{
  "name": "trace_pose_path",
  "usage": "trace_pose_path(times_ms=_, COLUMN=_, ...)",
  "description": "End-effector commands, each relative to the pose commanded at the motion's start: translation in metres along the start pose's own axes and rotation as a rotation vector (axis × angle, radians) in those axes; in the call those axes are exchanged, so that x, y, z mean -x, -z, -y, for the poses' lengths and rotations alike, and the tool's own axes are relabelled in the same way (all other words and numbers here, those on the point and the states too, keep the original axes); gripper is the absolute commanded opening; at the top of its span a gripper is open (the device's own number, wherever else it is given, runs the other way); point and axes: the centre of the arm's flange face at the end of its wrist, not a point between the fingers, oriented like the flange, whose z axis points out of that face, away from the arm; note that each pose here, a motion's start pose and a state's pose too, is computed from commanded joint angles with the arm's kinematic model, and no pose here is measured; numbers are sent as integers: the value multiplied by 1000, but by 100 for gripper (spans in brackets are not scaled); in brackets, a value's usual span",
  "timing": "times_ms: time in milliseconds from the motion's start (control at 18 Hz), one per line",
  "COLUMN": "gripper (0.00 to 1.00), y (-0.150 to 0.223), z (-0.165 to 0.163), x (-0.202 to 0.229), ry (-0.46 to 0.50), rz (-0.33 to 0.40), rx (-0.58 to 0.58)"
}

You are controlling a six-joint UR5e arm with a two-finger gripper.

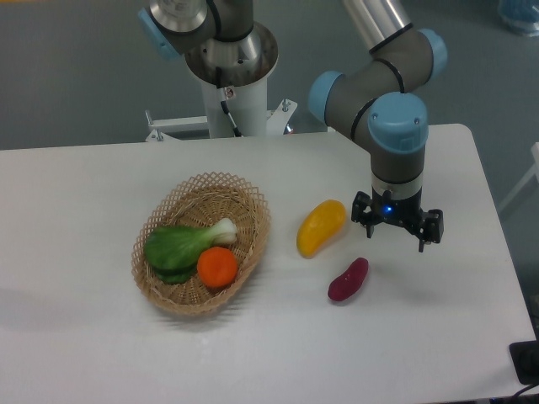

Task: Pick up the orange from the basket
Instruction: 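Move the open gripper over the wicker basket toward the orange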

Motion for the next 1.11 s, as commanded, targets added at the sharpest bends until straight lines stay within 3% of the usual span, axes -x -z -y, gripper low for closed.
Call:
trace_pose_path(times_ms=667, gripper=100, y=7, z=16, x=-16, ry=15, rz=-4, rx=-18)
trace_pose_path(times_ms=833, gripper=100, y=9, z=41, x=-40, ry=107, rz=-12, rx=-24)
trace_pose_path(times_ms=1111, gripper=100, y=14, z=81, x=-81, ry=181, rz=-36, rx=-43)
